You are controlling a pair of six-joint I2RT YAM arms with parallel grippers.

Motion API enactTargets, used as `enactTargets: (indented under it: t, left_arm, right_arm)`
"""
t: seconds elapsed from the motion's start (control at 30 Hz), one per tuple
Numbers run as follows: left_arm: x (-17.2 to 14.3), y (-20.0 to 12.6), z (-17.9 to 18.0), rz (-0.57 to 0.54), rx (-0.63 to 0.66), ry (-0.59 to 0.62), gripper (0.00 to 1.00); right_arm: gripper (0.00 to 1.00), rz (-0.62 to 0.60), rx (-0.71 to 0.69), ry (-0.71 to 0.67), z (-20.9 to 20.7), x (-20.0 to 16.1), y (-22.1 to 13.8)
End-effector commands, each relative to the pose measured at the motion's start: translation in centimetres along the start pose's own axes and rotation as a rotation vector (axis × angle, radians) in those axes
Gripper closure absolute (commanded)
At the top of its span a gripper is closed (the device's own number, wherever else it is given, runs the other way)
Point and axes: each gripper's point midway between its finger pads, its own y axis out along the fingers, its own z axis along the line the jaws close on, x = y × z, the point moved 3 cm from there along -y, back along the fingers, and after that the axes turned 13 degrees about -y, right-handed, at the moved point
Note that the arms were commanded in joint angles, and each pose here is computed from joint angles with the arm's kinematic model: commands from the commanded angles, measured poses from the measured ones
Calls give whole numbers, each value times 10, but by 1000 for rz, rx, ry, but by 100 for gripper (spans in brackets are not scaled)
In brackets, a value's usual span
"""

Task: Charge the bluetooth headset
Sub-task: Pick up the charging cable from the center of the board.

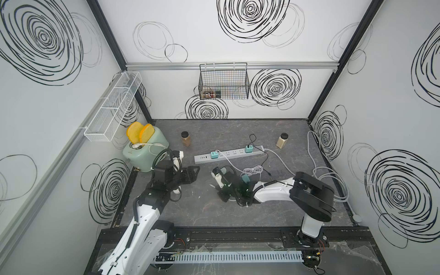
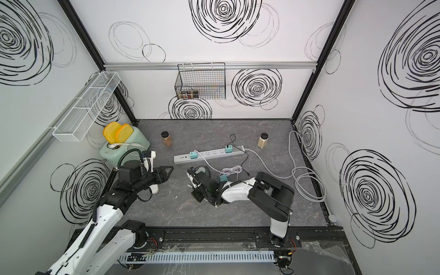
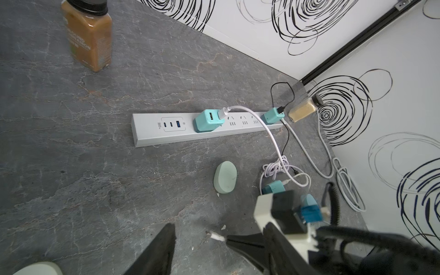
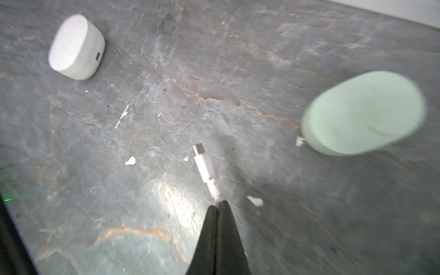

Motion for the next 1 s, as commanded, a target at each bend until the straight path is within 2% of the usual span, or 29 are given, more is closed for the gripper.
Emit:
enactTargets:
  t: [0.0,0.1,0.23,0.33,0.47,0.6,0.73,0.97]
  left_arm:
    - [4,1,-25,-42,-109,67,36]
    - [1,0,-45,-72,-192,88,35]
    - [-7,-6,-80,-119,-367,174,35]
    - [-18,-14,-99,-158,-507,218,34]
    - [-37,-22,-118,-182,-655,270,32]
    - [-56,-21,-135,-153,-723,337,30]
    - [-66,-26,-151,-176,-796,435,30]
    - [-63,-25,-152,-255,-749,535,36]
  right_arm:
    - [95,-162,99,90,-10,32,-38]
    - [95,-230,134,157,-28,35,-68]
    - [95,-341,170,220,-50,39,-109]
    - [96,-416,183,234,-64,44,-133]
    - [96,-459,226,206,-72,51,-153]
    - [94,-486,298,165,-68,55,-166]
    - [94,-496,363,125,-60,58,-172]
    - [93,-492,395,75,-54,56,-177]
